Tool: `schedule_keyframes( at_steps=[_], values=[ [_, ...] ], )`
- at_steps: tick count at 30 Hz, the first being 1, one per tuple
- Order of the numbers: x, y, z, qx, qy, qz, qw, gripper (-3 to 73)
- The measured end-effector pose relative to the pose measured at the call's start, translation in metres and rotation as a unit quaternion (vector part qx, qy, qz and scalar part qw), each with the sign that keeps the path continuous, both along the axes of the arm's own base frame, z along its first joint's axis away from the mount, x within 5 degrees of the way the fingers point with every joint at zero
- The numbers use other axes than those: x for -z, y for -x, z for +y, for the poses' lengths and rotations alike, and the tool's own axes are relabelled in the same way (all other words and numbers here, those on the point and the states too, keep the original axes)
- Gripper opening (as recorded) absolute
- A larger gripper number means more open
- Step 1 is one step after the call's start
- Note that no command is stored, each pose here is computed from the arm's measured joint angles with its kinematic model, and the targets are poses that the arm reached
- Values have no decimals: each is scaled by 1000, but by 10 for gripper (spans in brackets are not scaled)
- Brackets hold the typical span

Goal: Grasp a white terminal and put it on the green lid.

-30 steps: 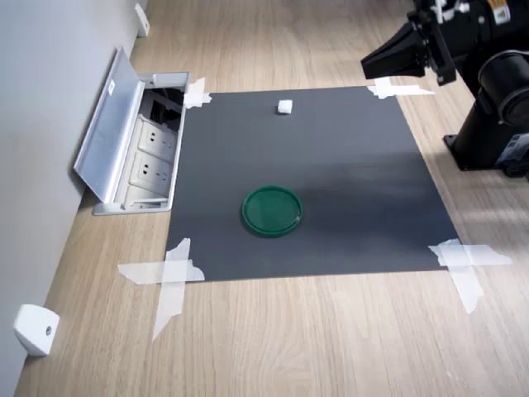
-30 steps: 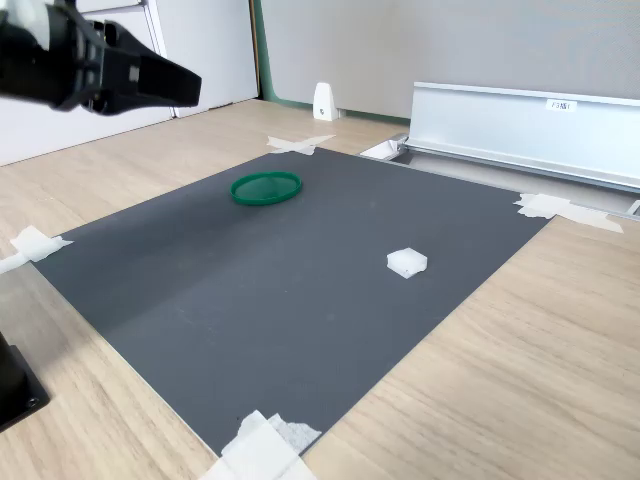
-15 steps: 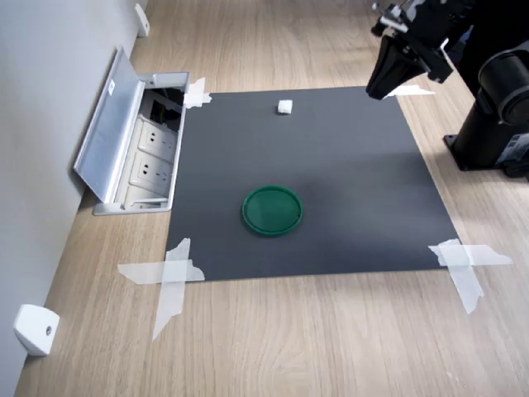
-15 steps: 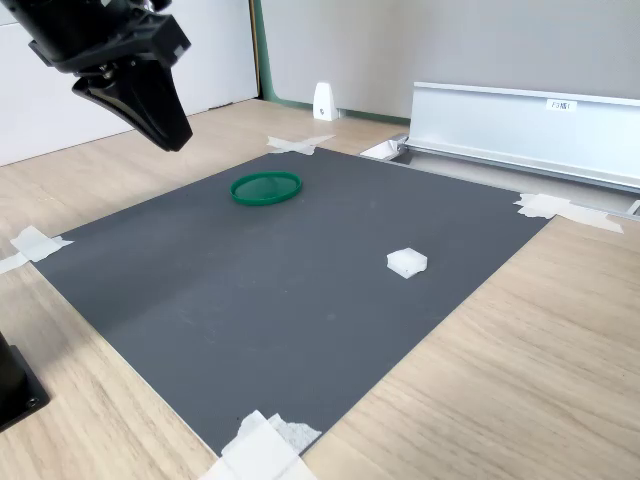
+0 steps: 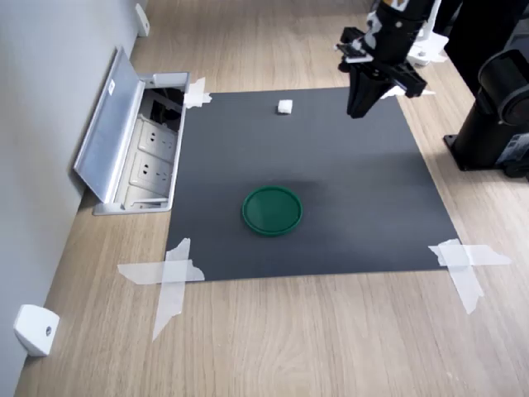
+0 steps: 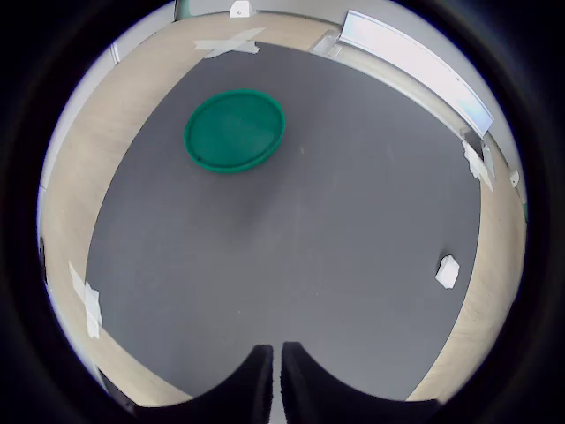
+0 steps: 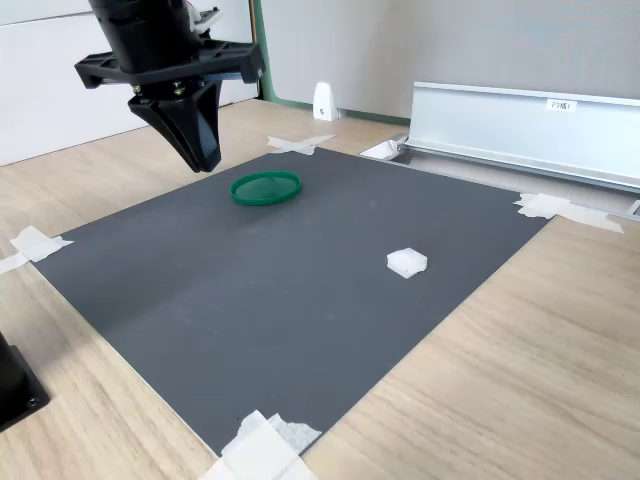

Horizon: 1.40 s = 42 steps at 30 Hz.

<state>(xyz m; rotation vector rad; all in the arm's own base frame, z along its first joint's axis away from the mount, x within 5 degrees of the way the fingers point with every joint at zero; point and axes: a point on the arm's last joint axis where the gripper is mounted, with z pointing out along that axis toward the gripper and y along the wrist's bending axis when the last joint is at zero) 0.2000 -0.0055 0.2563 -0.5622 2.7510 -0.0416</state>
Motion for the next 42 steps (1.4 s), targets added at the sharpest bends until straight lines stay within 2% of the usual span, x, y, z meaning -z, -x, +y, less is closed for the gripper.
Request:
schedule_keyframes(
  at_steps=[6, 14, 17, 24, 31, 36, 42],
  values=[
    [-5, -15, -15, 44, -7, 19, 999, 229],
    [-3, -25, -49, 52, 4, 54, 997, 592],
    [-3, -32, -63, 51, 4, 56, 997, 687],
    [-4, -57, -98, 79, 6, 50, 996, 723],
    [24, -80, -125, 88, 23, 81, 993, 724],
    [43, -90, -135, 103, 46, 82, 990, 724],
    [61, -97, -138, 99, 39, 93, 990, 724]
  ],
)
